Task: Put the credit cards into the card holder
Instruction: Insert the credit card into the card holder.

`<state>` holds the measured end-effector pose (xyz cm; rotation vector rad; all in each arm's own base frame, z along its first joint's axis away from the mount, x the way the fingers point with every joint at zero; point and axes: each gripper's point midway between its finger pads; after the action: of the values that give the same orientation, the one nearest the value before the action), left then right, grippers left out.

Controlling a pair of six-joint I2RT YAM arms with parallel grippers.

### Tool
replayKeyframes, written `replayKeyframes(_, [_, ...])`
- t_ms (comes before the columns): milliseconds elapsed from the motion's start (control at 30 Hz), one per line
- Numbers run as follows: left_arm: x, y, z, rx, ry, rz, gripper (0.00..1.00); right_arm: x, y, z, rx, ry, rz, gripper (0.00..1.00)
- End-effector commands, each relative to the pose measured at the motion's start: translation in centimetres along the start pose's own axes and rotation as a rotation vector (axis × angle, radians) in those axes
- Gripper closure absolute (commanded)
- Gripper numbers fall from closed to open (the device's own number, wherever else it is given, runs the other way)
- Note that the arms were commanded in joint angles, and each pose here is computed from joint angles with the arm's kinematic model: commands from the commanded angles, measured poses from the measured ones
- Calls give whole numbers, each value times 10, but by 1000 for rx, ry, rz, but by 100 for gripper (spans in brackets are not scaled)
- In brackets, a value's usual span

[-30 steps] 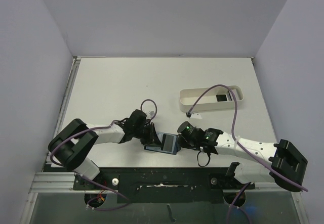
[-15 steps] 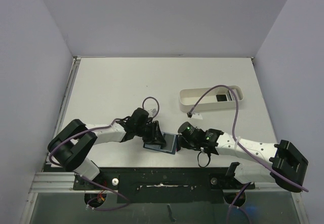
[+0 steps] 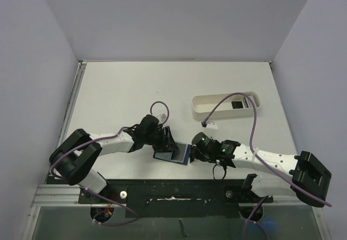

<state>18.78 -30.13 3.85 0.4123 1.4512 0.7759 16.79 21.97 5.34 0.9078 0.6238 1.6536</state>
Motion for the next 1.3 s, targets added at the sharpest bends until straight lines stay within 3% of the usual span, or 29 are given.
replayKeyframes(0, [-16, -6, 9, -30, -15, -80, 54, 11, -4, 9, -44, -11, 33, 100])
replayKeyframes(400, [-42, -8, 6, -15, -41, -154, 61, 9, -4, 9, -46, -6, 21, 100])
replayKeyframes(667, [-27, 16, 21, -99, -24, -48, 49, 3, 16, 24, -87, -23, 6, 100])
replayKeyframes(867, [-13, 35, 38, -160, -3, -12, 44, 26, 33, 40, -146, -49, 117, 100])
replayKeyframes(1033, [3, 41, 42, -179, 16, 10, 43, 51, 35, 51, -194, -61, 205, 100])
replayKeyframes(1267, [10, 39, 39, -158, 31, -27, 43, 57, 18, 49, -181, -42, 181, 100])
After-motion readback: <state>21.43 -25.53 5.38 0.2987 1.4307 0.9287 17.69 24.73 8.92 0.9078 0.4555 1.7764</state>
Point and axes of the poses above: each gripper's point midway between its finger pads, its own y axis back along the fingers, its own x axis along the line the jaws close on, z = x × y, and after that the axes turned 8 degrees about y, right-handed
